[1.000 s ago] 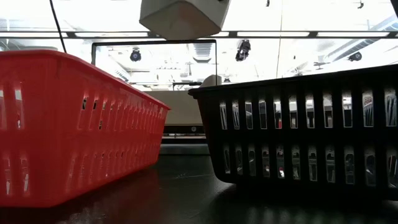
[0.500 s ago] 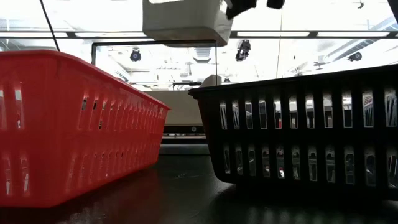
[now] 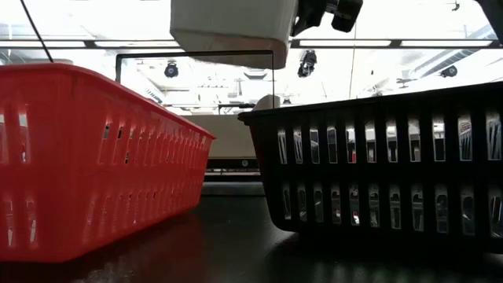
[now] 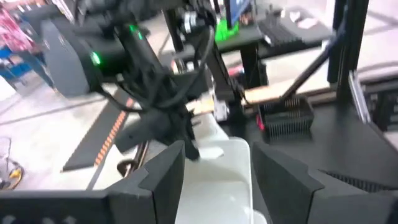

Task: Stack baskets on shelf by color
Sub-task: Stack the bottom gray bin on top of the gray bin on the shelf

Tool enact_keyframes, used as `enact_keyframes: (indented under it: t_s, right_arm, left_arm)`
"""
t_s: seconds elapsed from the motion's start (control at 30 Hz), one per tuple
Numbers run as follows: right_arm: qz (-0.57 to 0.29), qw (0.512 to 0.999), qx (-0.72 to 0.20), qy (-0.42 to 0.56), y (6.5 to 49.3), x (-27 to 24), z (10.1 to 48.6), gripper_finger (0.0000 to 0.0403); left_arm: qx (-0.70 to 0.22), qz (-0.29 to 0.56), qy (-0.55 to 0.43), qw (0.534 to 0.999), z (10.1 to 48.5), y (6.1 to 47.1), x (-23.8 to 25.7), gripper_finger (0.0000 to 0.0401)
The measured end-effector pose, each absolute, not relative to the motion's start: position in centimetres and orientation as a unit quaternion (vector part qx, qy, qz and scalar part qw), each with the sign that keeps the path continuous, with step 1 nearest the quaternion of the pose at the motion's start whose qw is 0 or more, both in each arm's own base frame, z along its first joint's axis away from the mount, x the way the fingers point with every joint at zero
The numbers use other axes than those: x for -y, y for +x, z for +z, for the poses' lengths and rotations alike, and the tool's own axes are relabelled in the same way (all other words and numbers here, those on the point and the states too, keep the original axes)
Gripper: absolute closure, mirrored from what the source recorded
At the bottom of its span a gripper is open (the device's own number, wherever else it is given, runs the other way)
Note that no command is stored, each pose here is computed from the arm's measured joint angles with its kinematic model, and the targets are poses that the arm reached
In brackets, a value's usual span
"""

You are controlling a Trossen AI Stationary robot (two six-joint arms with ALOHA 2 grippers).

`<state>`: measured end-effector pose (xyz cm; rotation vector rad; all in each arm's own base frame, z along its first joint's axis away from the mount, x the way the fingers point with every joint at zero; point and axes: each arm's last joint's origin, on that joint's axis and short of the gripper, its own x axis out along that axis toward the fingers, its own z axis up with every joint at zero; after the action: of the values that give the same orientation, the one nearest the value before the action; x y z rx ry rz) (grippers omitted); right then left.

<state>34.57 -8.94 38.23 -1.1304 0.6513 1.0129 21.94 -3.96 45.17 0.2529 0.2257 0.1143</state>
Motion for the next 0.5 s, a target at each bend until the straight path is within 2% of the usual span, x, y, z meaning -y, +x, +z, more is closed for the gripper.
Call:
enact_keyframes:
  t_s: [0.5]
  right_arm:
    - [0.498,0.659,-0.294,-0.480,38.2,10.6,33.0,0.0394]
  left_arm:
    - [-0.024,0.068,0.116,0.991,43.7,18.3,3.1,0.0228]
